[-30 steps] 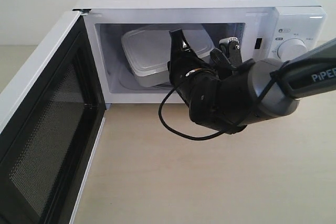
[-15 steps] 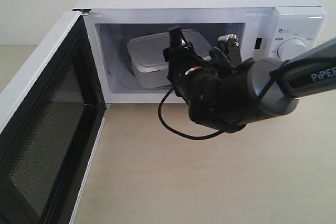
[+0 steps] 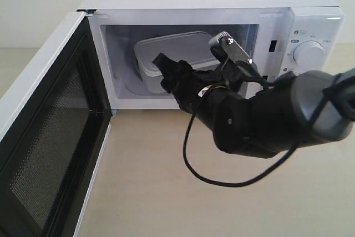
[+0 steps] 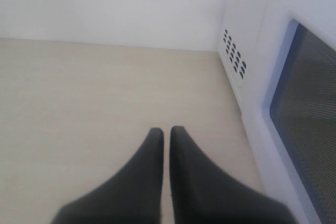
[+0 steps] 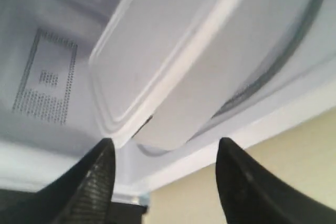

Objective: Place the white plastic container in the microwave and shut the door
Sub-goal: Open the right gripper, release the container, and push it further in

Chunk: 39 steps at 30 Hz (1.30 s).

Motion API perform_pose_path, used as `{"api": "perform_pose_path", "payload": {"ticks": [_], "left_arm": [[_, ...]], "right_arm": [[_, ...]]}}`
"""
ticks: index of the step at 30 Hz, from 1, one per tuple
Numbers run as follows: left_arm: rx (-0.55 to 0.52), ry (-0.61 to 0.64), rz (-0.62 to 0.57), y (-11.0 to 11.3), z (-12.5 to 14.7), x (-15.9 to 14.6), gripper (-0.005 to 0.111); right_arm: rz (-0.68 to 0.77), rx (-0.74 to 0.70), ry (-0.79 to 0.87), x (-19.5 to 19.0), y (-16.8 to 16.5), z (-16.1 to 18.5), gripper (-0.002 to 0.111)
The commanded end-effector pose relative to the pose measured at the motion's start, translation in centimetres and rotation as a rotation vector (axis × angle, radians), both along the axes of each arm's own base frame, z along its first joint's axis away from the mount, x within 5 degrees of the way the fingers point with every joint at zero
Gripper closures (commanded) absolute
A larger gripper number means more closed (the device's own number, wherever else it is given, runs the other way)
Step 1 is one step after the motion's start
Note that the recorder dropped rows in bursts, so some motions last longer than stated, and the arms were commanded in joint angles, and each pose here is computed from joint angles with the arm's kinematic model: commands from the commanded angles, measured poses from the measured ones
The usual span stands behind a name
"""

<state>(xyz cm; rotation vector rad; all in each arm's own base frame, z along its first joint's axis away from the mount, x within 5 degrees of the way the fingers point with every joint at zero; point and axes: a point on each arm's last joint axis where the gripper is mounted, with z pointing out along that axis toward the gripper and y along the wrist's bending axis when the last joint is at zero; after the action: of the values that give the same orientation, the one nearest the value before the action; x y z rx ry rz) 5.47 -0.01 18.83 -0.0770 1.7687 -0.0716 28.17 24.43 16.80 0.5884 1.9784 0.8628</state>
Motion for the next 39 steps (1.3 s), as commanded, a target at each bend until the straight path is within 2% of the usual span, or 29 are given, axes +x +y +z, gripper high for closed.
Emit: {"api": "perform_pose_path", "payload": {"ticks": [1,2,3,5,8,12,22,32,39], "left_arm": [[-0.008,0.005,0.006,0.0,-0.1,0.0,0.102],[-0.008,0.005,0.006,0.0,-0.1,0.0,0.102],[-0.008,0.005,0.006,0.0,-0.1,0.0,0.102],[-0.008,0.005,0.006,0.0,-0.1,0.0,0.102],[-0.008,0.005,0.006,0.0,-0.1,0.0,0.102],[-0.008,0.005,0.006,0.0,-0.1,0.0,0.102],[-0.008,0.005,0.006,0.0,-0.1,0.0,0.102],[-0.008,0.005,0.006,0.0,-0.1,0.0,0.102],[-0.008,0.005,0.006,0.0,-0.1,0.0,0.102]], "right_arm": [[0.253,-0.404,-0.176,-2.1,-1.3,2.3,0.057],[0.3,-0.479,-0.201,-2.4,-1.5,2.4,0.063],[0.371,-0.598,-0.231,-2.8,-1.7,2.3,0.082],[0.413,-0.647,-0.23,-2.9,-1.6,1.9,0.108],[0.381,-0.717,-0.304,-2.0,-1.3,0.3,0.108],[0.307,-0.72,-0.38,-1.0,-1.0,-1.7,0.108],[0.334,-0.734,-0.358,2.0,1.8,-3.8,0.108],[0.282,-0.714,-0.313,5.6,1.6,-4.4,0.108],[0.248,-0.71,-0.345,7.2,1.4,-3.2,0.108]]}}
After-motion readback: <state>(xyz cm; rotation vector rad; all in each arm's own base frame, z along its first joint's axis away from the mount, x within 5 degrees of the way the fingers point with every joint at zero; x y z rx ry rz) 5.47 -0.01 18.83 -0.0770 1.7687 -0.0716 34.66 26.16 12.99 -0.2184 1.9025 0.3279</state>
